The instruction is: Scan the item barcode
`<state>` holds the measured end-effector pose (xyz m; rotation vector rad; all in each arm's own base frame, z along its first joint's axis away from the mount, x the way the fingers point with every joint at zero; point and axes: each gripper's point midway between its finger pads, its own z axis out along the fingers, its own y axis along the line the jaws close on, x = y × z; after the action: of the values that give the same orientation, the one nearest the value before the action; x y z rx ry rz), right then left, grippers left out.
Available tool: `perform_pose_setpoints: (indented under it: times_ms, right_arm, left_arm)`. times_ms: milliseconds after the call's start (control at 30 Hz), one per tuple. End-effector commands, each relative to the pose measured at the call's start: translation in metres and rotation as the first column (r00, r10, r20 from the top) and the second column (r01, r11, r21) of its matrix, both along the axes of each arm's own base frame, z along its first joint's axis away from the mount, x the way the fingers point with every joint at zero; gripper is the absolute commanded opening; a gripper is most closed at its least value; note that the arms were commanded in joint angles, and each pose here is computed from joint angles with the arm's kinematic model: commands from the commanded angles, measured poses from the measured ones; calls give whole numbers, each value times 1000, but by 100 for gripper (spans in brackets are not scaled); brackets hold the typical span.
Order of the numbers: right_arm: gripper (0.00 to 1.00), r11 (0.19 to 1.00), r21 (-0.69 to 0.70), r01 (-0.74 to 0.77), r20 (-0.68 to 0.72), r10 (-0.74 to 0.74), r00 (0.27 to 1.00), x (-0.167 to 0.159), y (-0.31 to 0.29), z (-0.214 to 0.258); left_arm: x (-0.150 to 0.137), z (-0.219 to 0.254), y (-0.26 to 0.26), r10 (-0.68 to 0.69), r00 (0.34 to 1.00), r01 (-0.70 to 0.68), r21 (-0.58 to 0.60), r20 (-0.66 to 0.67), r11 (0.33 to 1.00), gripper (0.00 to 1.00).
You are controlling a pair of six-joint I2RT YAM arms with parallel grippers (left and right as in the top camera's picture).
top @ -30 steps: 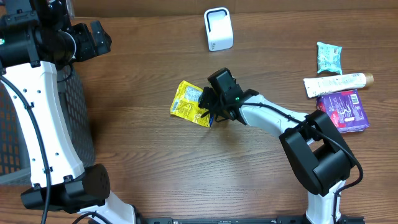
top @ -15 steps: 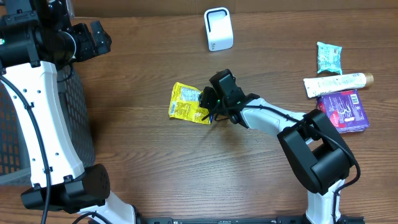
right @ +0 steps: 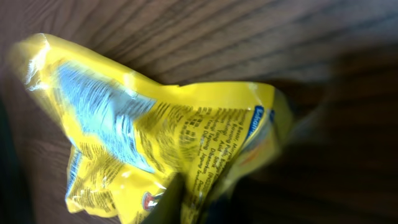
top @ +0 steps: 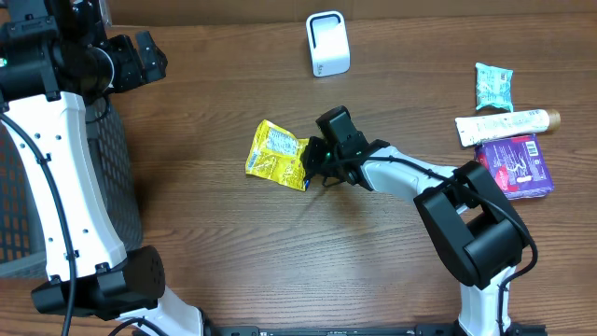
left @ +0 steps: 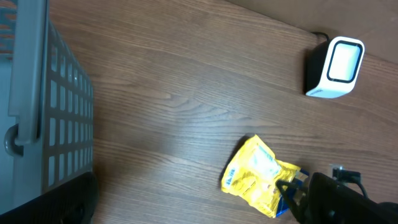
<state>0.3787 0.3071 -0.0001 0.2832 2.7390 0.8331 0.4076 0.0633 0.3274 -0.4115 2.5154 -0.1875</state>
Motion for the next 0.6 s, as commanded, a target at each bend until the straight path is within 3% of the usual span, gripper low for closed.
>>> perform_pose_setpoints:
  times_ms: [0,367,567]
  right_arm:
    - [4,997,-41,-62,-151,55,987,-33,-11,-50]
    - [4,945,229,-232,-43,248,968,-7,-15,14]
    - [4,907,318,-275,33,279,960,-2,-21,60]
  left_arm:
    - [1,5,-3,-3,1000,3,-6,17,1000,100]
    - [1,5,-3,-3,1000,3,-7,17,1000,100]
    - [1,5,-3,-3,1000,3,-6,17,1000,100]
